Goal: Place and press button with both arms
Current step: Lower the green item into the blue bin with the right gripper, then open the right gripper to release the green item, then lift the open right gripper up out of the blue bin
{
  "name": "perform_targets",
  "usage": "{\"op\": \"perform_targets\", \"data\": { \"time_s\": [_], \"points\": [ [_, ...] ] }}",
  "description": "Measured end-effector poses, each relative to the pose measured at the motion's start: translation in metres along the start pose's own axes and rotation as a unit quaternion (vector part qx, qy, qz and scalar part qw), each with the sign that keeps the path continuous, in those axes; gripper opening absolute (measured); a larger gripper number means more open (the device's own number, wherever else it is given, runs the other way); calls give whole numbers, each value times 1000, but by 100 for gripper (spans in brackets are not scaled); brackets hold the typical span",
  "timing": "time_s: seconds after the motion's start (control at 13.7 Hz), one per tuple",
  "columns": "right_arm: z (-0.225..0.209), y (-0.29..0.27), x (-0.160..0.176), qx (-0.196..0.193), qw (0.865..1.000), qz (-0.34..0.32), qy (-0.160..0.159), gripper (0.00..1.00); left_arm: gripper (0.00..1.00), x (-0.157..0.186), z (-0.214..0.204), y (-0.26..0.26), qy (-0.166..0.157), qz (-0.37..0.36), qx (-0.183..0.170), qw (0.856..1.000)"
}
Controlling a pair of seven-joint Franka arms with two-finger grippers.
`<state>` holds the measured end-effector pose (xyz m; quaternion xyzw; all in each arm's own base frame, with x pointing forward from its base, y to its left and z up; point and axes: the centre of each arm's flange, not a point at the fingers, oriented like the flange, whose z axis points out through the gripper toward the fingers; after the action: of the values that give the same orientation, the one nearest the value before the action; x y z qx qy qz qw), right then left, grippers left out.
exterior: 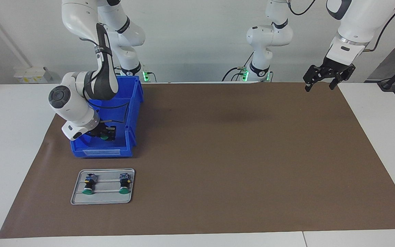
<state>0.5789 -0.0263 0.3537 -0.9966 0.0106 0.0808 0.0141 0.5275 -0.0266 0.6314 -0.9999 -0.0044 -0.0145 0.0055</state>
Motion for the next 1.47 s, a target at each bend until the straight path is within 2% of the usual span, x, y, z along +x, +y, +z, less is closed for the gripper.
{"op": "perform_targets", "data": {
  "time_s": [0.44, 0.51, 0.66, 0.95, 1.1, 1.25, 1.47],
  "points": [
    [-14, 0, -2, -1, 1000, 0, 12, 68, 100, 0, 0, 0, 0, 0, 0, 1000],
    [-21, 0, -3, -2, 1000, 0, 19, 75, 100, 0, 0, 0, 0, 0, 0, 1000],
    [-42, 0, -7, -3, 999, 4, 38, 96, 100, 0, 0, 0, 0, 0, 0, 1000],
    [-115, -5, -23, -5, 995, 26, 98, 100, 100, 0, 0, 0, 0, 0, 0, 1000],
    [-160, -10, -32, -5, 993, 32, 115, 100, 100, 0, 0, 0, 0, 0, 0, 1000],
    [-197, -14, -39, -3, 992, 48, 121, 100, 100, 0, 0, 0, 0, 0, 0, 1000],
    [-238, -19, -50, -2, 992, 50, 113, 100, 100, 0, 0, 0, 0, 0, 0, 1000]
  ]
}}
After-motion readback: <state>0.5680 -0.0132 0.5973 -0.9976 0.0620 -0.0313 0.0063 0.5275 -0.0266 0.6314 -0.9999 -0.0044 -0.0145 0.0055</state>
